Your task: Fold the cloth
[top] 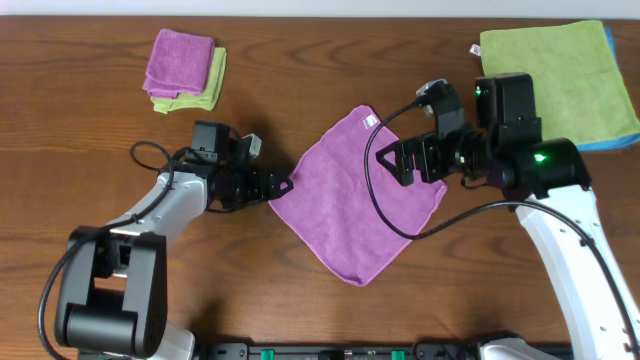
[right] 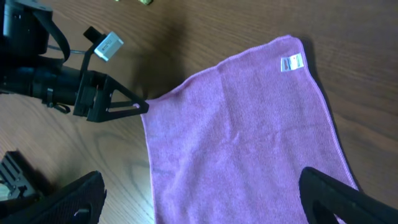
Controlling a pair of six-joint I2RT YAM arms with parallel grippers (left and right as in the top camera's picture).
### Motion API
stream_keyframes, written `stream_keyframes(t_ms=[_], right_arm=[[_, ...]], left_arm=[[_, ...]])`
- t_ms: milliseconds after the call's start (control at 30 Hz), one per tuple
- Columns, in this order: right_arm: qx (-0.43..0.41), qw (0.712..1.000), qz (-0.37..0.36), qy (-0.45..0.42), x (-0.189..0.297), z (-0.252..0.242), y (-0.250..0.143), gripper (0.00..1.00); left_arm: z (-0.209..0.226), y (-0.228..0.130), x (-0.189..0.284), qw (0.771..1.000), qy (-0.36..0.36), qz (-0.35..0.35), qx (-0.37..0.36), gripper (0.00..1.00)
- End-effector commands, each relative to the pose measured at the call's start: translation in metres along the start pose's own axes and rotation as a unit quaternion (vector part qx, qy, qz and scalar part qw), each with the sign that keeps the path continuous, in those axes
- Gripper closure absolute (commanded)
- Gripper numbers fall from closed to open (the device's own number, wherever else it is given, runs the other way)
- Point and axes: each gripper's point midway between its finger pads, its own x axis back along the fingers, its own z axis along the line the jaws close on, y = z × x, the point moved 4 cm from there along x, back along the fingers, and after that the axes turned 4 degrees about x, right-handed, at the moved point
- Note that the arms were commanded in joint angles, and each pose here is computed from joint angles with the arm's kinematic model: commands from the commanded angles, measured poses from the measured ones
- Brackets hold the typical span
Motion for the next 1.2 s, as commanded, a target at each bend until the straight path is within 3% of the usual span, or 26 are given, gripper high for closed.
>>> stream_keyframes(t_ms=[0,167,267,467,533,833,900,1167], right_arm=[[0.006,1.000,-0.005,-0.002,0.002,-0.001,0.002,0.01],[0.006,1.000,-0.005,-0.002,0.002,-0.001,0.002,0.01],[0.006,1.000,-0.005,-0.002,0.002,-0.001,0.002,0.01],[0.006,1.000,-0.005,-0.002,0.002,0.000,0.002,0.01],[0.006,1.000,-0.004,-0.001,0.002,0.000,0.002,0.01],[-0.001,1.000,0.026,0.003,-0.001,0.000,-0.013,0.01],[-0.007,0.999,0.036,0.004,-0.004,-0.001,-0.020,0.01],[-0.023,0.998,0.065,0.007,-0.018,-0.006,-0.043,0.01]], left_arm=[[0.000,0.002,-0.007,1.000,0.005,0.004,-0.013,0.17],[0.000,-0.004,-0.018,1.000,0.006,0.019,-0.018,0.21],[-0.001,-0.005,-0.019,1.000,0.007,0.021,-0.019,0.31],[-0.002,-0.002,-0.019,1.000,0.004,0.014,-0.023,0.83],[-0.002,0.001,-0.019,1.000,0.003,0.006,-0.023,0.94],[-0.012,0.043,-0.014,0.995,-0.002,-0.096,-0.006,0.94],[-0.015,0.055,-0.011,0.992,0.001,-0.127,-0.011,0.89],[-0.022,0.109,0.012,0.963,0.044,-0.263,-0.032,0.87]])
